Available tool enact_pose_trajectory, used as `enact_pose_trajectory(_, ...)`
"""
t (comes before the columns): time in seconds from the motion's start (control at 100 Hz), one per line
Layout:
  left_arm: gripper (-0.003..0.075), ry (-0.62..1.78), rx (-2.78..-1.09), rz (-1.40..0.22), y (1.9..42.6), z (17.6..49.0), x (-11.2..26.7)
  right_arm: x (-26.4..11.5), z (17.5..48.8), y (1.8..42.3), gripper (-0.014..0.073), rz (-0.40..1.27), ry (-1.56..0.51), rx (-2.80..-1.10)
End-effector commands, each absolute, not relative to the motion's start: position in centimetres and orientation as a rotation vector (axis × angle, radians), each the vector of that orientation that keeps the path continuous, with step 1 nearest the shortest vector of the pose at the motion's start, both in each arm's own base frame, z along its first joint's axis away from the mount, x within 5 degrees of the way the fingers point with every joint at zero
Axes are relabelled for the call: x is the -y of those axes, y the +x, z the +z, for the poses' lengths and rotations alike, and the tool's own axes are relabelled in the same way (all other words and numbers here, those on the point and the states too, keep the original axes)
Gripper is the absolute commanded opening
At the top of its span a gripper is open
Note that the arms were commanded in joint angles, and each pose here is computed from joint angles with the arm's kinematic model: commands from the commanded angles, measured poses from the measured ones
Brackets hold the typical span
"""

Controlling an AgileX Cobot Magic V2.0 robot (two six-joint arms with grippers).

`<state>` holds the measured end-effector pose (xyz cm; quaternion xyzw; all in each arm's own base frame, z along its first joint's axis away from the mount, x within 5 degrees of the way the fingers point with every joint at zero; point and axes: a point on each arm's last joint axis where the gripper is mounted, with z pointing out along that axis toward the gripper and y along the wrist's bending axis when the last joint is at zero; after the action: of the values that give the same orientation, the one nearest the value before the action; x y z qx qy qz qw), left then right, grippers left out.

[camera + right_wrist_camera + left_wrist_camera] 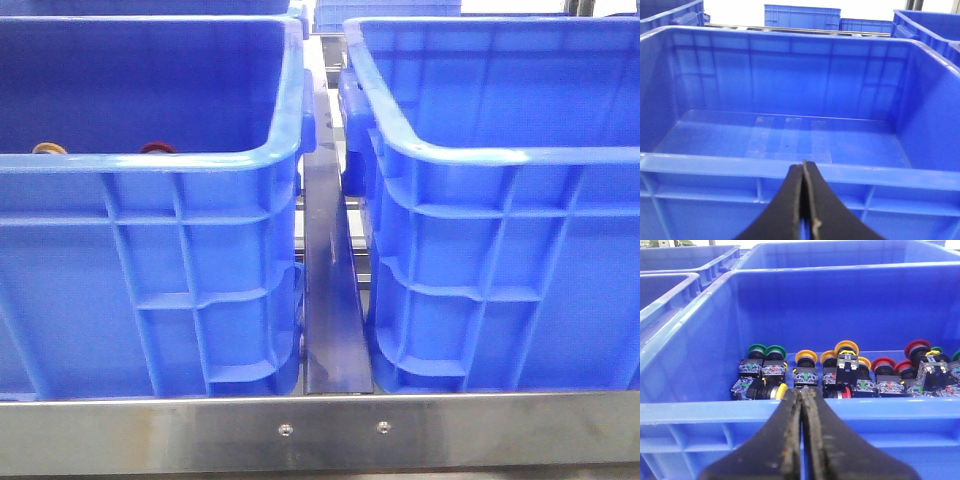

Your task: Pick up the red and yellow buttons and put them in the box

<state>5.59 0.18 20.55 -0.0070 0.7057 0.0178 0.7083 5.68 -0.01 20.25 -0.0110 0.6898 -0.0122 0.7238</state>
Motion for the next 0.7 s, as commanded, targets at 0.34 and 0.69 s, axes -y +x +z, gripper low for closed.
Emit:
enact_pose_trajectory(0.34, -0.002, -0.031, -1.349, 0.037, 5.1, 22.5, -0.2, 0.0, 20.9, 5.5, -0.0092, -0.033, -0.027, -1.422)
enact_pose_trajectory(0.69, -0.002, -0.025, -1.317, 0.033, 3.9, 26.6, -0.1, 0.0, 20.9, 5.5, -0.0092, -0.033, -0.027, -1.422)
